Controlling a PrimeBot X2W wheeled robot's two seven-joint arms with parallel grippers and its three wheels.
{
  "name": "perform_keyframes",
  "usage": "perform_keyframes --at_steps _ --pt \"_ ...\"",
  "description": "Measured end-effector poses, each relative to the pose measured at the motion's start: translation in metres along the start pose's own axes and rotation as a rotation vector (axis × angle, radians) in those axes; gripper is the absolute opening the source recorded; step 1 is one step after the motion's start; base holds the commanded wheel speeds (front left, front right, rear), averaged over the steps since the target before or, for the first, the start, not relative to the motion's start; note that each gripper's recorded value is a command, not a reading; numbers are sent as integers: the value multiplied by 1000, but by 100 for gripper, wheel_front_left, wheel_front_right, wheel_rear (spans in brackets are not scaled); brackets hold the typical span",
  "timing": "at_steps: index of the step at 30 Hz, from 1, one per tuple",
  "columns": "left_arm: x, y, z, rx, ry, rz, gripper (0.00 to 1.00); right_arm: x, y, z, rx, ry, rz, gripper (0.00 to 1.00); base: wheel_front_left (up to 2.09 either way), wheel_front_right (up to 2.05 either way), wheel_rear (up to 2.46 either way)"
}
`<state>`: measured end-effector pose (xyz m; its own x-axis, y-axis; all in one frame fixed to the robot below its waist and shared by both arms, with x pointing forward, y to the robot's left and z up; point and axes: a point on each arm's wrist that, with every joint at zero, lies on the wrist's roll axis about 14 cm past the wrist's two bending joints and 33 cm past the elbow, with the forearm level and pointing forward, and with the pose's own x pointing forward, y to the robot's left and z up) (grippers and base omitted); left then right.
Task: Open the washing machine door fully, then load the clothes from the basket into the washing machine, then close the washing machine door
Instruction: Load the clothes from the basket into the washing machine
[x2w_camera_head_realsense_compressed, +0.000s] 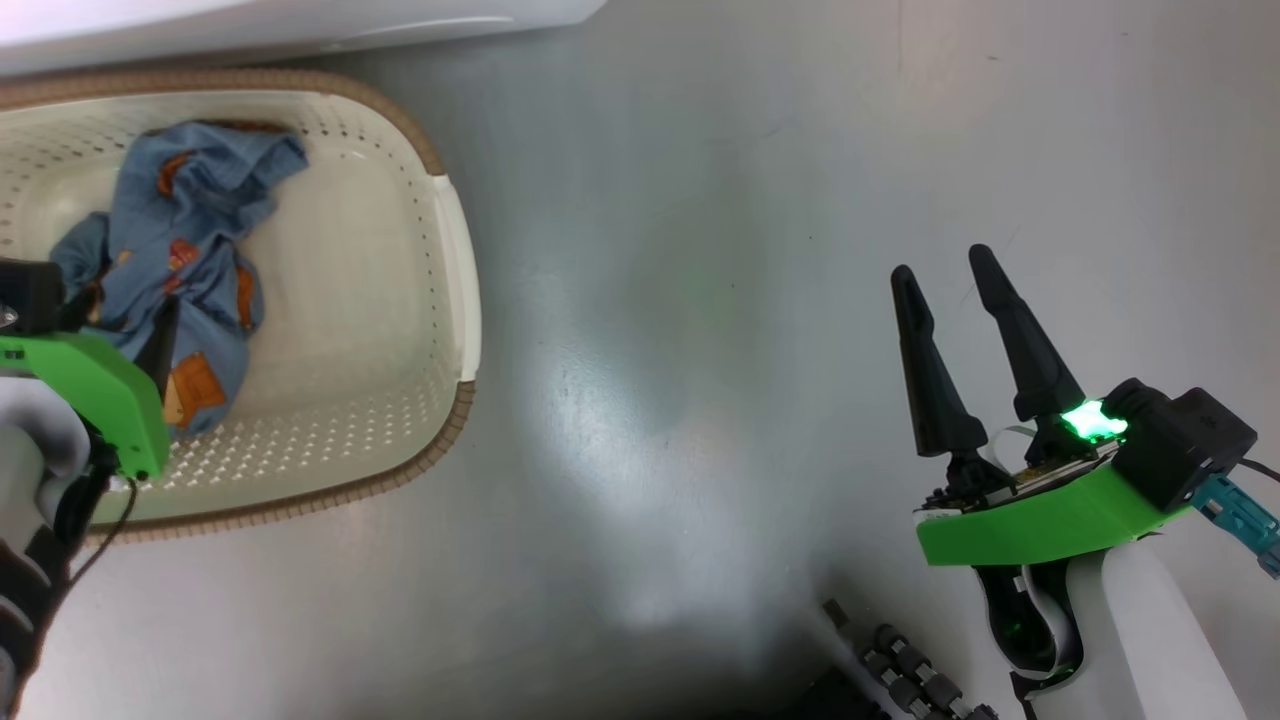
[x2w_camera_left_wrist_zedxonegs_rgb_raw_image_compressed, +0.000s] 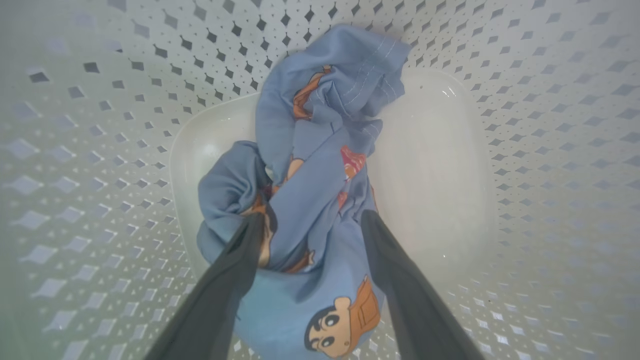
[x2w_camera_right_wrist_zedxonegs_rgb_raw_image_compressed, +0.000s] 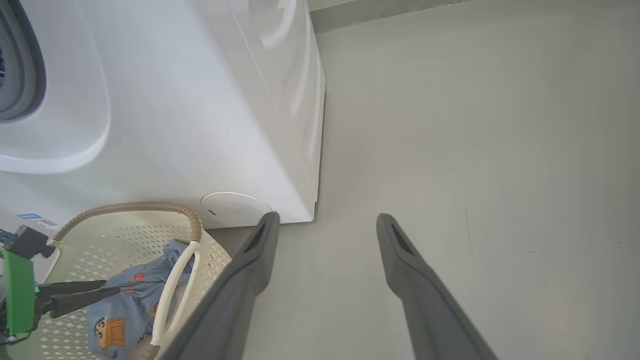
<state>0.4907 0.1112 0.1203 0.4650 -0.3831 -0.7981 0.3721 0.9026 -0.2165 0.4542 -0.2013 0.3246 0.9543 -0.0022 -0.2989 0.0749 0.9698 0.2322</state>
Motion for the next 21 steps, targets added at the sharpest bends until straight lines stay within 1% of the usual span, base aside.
perform_keyframes --at_steps 4,7,8,10,11,12,17,21 --pt "3 2 -1 14 18 1 100 0 0 0 -1 1 1 100 0 0 0" --pt "4 1 -6 -3 39 1 100 0 1 -1 1 2 2 100 0 0 0" --pt "4 1 -7 -1 45 -1 83 0 2 -1 2 1 3 100 0 0 0" --pt "4 0 -9 0 49 -5 43 0 2 -2 3 1 4 100 0 0 0" --pt "4 -1 -9 1 50 -8 9 0 3 -1 4 0 5 100 0 0 0" --pt "3 -2 -9 3 50 -11 0 1 3 0 3 -2 6 100 0 0 0" --pt "0 -7 -4 6 39 -22 0 0 5 4 -2 -14 13 100 0 0 0" --pt "-4 -9 4 -20 11 -19 0 -2 6 8 0 -23 14 100 0 0 0"
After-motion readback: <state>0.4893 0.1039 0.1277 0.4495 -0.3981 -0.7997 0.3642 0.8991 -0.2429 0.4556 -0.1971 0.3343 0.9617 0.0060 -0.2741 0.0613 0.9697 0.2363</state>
